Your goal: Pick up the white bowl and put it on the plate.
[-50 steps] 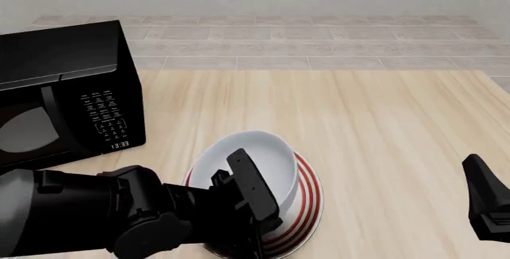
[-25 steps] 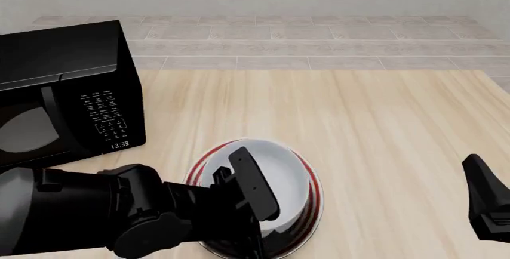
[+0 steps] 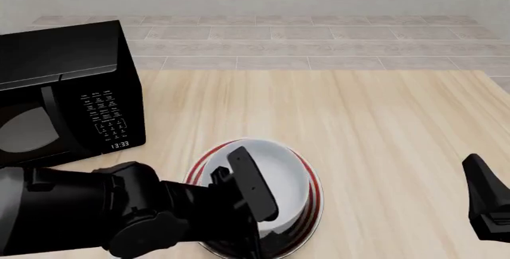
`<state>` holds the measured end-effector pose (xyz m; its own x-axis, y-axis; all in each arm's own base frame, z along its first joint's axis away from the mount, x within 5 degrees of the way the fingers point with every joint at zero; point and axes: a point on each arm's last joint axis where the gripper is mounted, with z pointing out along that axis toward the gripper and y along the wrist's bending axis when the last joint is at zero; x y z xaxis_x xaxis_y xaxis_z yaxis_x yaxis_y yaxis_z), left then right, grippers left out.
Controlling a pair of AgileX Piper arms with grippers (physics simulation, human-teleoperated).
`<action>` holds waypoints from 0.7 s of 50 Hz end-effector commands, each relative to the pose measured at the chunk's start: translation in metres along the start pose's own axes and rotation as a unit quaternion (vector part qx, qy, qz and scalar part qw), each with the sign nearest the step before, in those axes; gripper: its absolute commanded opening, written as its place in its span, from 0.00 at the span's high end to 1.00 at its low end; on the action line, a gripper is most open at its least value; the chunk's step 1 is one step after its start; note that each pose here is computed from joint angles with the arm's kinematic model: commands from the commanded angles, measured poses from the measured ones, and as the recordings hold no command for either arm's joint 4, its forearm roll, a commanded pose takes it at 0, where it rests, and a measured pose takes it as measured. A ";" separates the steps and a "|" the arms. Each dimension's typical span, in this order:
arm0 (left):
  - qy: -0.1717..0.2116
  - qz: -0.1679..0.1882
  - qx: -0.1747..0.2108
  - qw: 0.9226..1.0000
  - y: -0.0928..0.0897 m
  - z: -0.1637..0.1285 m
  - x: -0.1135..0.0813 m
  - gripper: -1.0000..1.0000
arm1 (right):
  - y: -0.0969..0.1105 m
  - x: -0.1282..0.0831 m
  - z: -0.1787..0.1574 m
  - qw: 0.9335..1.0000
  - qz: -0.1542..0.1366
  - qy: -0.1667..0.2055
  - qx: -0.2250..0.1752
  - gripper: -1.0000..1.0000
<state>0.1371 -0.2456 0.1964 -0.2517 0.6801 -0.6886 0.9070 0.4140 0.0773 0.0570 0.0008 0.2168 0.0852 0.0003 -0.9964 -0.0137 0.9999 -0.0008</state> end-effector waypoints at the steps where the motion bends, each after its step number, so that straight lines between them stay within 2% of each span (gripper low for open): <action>1: 0.002 0.004 -0.001 1.000 0.001 -0.019 -0.005 0.00 | 0.000 0.000 0.000 1.000 0.000 0.000 -0.001 0.00; 35: -0.010 0.026 -0.024 0.999 0.015 -0.112 -0.013 0.00 | 0.000 -0.002 -0.001 1.000 0.000 0.000 -0.001 0.00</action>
<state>0.1208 -0.1979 0.2697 -0.2104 0.6897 -0.6929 0.9061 0.4037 0.1267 0.0563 0.0009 0.2180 0.0853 0.0002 -0.9964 -0.0151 0.9999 -0.0011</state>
